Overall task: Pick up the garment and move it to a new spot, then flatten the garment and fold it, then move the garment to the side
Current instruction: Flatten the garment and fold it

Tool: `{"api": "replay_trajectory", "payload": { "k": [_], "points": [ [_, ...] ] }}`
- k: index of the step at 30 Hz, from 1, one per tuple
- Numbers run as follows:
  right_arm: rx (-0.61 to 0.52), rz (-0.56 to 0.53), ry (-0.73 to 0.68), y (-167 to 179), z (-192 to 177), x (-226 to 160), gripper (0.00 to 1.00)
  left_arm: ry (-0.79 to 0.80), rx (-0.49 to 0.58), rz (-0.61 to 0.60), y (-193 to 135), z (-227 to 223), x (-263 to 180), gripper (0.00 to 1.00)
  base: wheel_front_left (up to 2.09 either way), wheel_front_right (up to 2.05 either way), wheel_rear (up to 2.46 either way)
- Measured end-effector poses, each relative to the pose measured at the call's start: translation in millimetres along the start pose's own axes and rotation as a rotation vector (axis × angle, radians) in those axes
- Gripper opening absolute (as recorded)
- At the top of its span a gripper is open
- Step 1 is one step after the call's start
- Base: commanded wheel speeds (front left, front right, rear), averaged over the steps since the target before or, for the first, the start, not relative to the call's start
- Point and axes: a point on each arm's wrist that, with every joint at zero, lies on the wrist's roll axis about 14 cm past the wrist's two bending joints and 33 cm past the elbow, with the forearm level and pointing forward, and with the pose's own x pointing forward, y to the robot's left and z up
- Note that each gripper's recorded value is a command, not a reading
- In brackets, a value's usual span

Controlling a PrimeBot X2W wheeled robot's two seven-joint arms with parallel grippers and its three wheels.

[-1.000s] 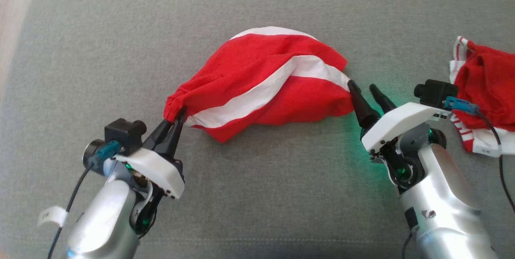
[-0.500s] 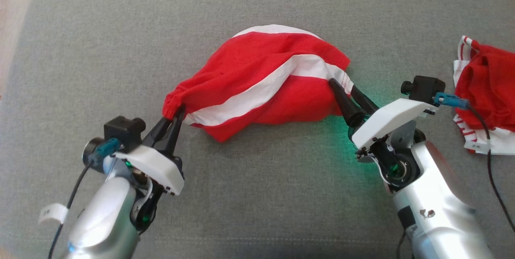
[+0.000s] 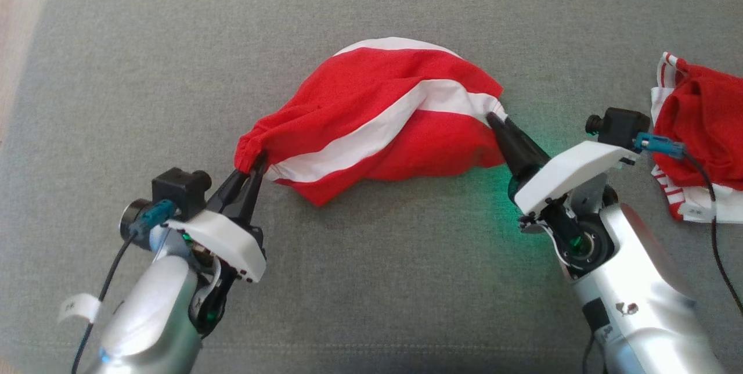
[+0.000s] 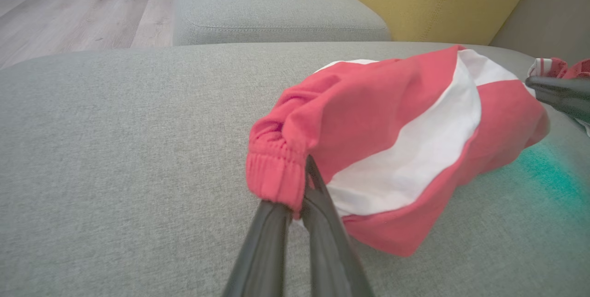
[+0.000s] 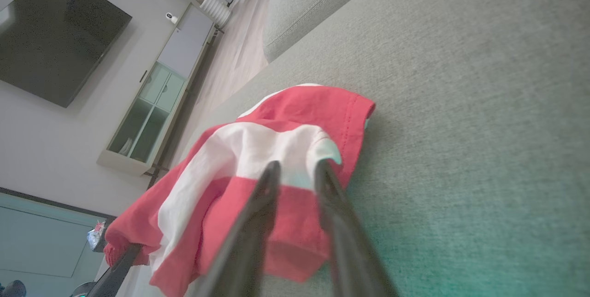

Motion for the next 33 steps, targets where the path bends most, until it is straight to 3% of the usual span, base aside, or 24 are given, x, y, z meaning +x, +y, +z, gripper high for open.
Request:
{"api": "replay_trajectory", "payload": {
  "k": [9, 15, 23, 33],
  "points": [
    [-0.029, -0.033, -0.058, -9, 7, -5, 0.00, -0.010, 0.010, -0.010, -3, 4, -2, 0.00, 0.00, 0.00, 0.00],
    [-0.118, -0.008, -0.211, 2, 42, -17, 0.00, -0.066, 0.039, -0.038, -10, 27, -2, 0.00, 0.00, 0.00, 0.00],
    [-0.275, 0.063, -0.509, 38, 115, -52, 0.00, -0.199, 0.142, -0.098, -15, 111, 4, 0.00, 0.00, 0.00, 0.00],
    [-0.640, 0.106, -0.843, 98, 201, -129, 0.00, -0.374, 0.091, -0.201, -48, 239, -9, 0.00, 0.00, 0.00, 0.00]
  ]
}}
